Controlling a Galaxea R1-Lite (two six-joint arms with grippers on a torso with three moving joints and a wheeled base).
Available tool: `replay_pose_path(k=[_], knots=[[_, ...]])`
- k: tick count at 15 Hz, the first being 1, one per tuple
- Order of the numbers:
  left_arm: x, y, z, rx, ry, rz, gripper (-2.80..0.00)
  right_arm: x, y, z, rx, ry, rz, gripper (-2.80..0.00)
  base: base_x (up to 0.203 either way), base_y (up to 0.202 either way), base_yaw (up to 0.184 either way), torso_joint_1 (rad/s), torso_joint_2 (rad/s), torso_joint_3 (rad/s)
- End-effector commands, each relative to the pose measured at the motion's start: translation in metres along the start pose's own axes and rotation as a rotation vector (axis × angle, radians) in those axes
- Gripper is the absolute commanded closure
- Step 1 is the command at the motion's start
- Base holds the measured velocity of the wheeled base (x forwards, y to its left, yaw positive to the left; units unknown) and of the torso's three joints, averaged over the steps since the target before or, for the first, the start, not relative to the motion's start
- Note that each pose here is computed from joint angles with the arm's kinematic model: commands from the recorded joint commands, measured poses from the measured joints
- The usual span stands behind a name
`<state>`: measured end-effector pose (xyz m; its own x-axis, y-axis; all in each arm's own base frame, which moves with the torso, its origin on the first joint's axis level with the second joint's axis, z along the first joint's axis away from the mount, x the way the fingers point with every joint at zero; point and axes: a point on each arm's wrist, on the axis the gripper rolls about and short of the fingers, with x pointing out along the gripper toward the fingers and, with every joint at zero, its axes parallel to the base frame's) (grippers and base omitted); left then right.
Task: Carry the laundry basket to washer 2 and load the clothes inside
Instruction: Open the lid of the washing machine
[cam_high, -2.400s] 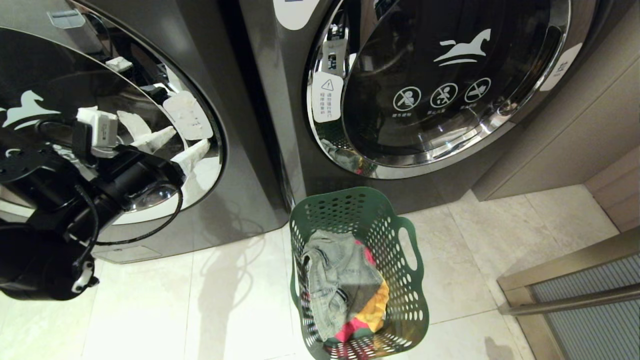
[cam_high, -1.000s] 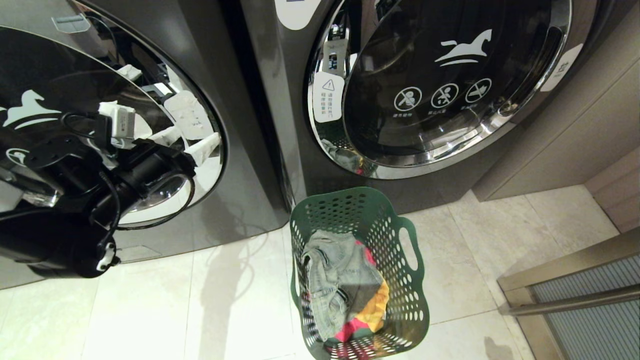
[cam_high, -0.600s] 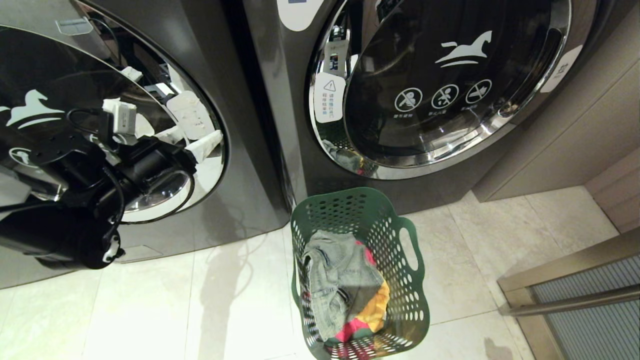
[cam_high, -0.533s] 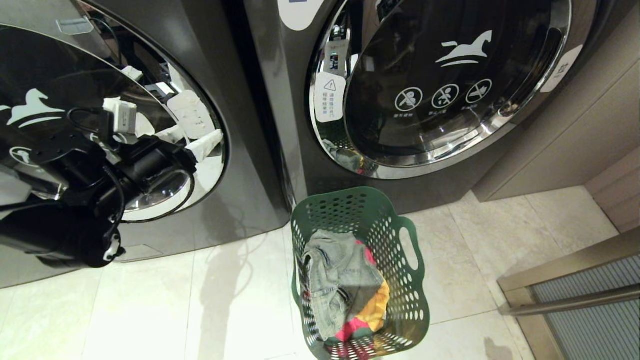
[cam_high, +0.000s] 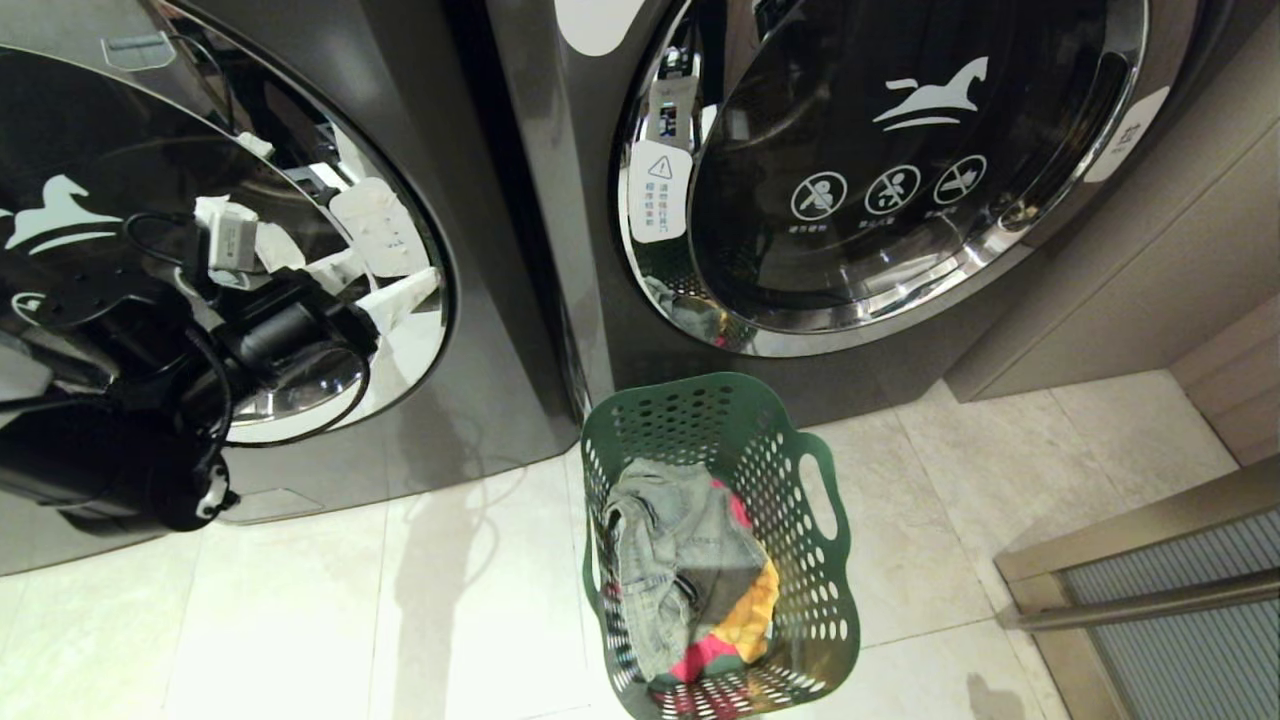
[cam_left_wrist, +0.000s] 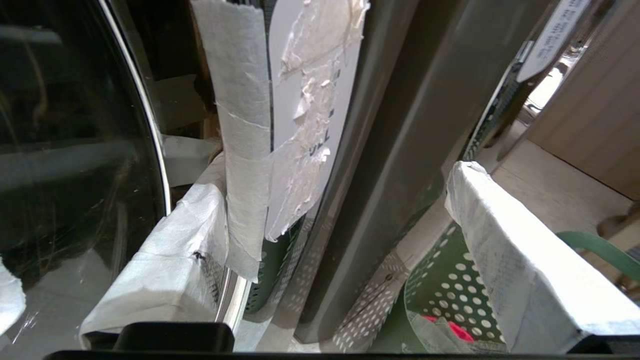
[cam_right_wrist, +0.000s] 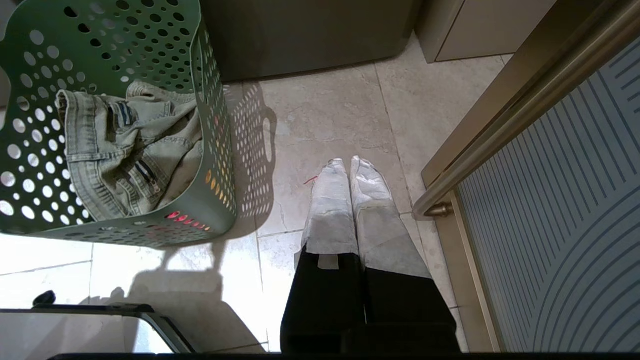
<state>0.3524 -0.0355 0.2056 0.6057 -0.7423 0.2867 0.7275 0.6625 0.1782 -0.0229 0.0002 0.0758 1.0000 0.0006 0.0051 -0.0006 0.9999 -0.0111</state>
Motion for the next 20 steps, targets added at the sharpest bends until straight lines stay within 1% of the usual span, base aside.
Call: replay_pose_path(k=[1, 3, 5, 10, 12, 18, 20], knots=[[-0.005, -0.007, 0.003, -0.001, 0.003, -0.048, -2.80, 0.000, 0.000, 0.000, 0.000, 0.000, 0.001, 0.00, 0.000, 0.000, 0.000, 0.000, 0.00, 0.000], [-0.007, -0.009, 0.001, -0.001, 0.003, -0.056, -2.80, 0.000, 0.000, 0.000, 0.000, -0.001, 0.001, 0.00, 0.000, 0.000, 0.000, 0.000, 0.00, 0.000], [-0.010, -0.013, 0.000, -0.001, 0.007, -0.088, -2.80, 0.000, 0.000, 0.000, -0.001, -0.001, 0.001, 0.00, 0.000, 0.000, 0.000, 0.000, 0.00, 0.000], [-0.014, -0.013, 0.002, 0.003, 0.007, -0.087, -2.80, 0.000, 0.000, 0.000, -0.001, -0.001, 0.001, 0.00, 0.000, 0.000, 0.000, 0.000, 0.00, 0.000], [-0.017, -0.016, 0.003, 0.003, 0.010, -0.105, -2.80, 0.000, 0.000, 0.000, 0.000, 0.000, 0.001, 0.00, 0.000, 0.000, 0.000, 0.000, 0.00, 0.000], [-0.030, -0.024, -0.007, -0.044, 0.057, -0.113, -2.80, 0.000, 0.000, 0.000, 0.000, -0.001, 0.001, 0.00, 0.000, 0.000, 0.000, -0.004, 0.00, 0.003], [-0.033, -0.023, -0.006, -0.042, 0.060, -0.102, -2.80, 0.000, 0.000, 0.000, 0.000, -0.001, 0.001, 0.00, 0.000, 0.000, 0.000, 0.000, 0.00, 0.000]])
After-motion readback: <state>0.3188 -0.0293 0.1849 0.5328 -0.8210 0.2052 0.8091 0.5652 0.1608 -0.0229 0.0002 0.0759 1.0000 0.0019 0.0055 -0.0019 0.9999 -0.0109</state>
